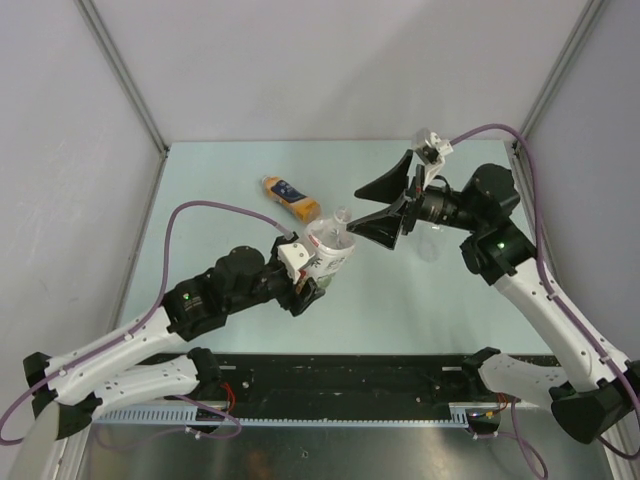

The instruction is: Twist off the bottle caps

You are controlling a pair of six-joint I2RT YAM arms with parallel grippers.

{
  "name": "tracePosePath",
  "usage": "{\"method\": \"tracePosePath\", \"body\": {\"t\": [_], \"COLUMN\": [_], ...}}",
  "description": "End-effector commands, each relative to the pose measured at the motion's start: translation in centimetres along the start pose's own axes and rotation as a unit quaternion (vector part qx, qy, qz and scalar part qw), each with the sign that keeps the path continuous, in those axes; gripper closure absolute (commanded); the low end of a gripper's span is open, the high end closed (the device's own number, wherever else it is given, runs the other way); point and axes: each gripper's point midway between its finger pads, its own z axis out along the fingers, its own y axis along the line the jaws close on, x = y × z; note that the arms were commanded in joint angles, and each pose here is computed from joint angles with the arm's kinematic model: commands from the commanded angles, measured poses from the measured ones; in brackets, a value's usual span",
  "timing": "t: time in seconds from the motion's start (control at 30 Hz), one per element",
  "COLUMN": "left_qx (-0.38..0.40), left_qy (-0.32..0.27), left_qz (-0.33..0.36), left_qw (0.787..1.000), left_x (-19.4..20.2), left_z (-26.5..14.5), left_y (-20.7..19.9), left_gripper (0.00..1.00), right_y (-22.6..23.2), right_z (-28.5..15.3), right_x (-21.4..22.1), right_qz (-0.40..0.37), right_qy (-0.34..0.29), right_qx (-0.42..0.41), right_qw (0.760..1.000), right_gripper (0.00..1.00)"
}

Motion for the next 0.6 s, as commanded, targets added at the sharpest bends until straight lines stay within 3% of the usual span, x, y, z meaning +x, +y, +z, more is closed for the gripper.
{"method": "tracePosePath", "body": {"t": [0.0,0.3,0.57], "left_qx": [0.025,0.031,0.036], "left_qy": [-0.057,-0.06,-0.06], "left_qz": [-0.008,-0.011,-0.012], "left_qw": [0.998,0.998,0.998], "left_x": [-3.9,-4.1,-4.0], "left_z": [-0.5,-0.4,-0.3], "left_y": [-0.9,-1.1,-1.3], "left_gripper": [0.95,0.95,0.95], "right_y": [0.7,1.3,0.6], "right_z": [1.1,2.1,2.9], "right_x": [-0.6,0.3,0.6], "right_qz": [0.007,0.015,0.036], "right_qy": [-0.016,-0.006,-0.008], "right_qx": [-0.021,-0.036,-0.025], "right_qw": [1.0,0.999,0.999], "right_gripper": [0.02,0.08,0.38]}}
